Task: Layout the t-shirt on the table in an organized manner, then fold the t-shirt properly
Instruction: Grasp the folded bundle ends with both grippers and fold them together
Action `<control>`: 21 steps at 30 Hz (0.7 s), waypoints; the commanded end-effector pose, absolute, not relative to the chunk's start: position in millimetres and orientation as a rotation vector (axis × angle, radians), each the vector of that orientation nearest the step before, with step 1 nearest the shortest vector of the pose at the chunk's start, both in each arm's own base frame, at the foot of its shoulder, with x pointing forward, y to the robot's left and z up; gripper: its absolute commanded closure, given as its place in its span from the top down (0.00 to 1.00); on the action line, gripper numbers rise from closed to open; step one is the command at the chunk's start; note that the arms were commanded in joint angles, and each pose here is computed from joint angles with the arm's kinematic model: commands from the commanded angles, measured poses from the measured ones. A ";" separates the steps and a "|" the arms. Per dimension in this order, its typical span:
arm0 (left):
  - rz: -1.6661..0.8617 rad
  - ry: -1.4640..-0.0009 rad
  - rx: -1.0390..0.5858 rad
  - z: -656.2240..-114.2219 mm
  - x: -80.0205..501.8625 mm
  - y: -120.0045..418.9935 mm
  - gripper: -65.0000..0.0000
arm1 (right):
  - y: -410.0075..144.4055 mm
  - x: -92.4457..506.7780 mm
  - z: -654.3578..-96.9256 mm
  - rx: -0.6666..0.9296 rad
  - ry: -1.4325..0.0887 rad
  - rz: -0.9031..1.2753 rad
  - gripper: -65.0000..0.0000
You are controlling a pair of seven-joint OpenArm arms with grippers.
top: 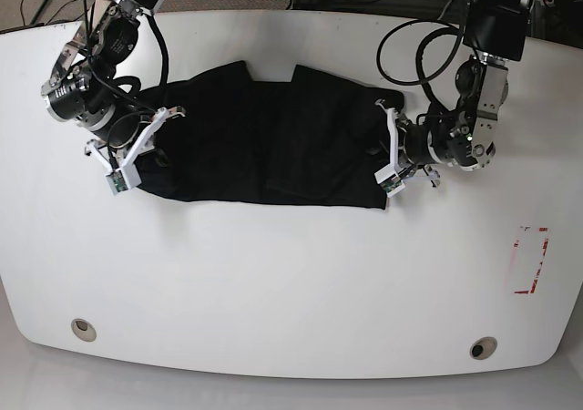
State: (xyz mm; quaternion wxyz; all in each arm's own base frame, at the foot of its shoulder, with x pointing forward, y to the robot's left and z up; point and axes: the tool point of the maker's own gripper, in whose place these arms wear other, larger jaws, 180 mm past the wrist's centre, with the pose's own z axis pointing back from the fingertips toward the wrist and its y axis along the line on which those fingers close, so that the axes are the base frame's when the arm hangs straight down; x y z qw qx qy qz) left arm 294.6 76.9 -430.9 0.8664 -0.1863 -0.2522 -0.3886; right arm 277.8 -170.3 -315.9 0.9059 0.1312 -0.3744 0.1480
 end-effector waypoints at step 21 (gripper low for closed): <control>-0.850 -0.395 -0.367 -455.6 271.8 54.2 0.14 | -61.3 312.1 -273.2 0.467 -0.909 0.522 0.00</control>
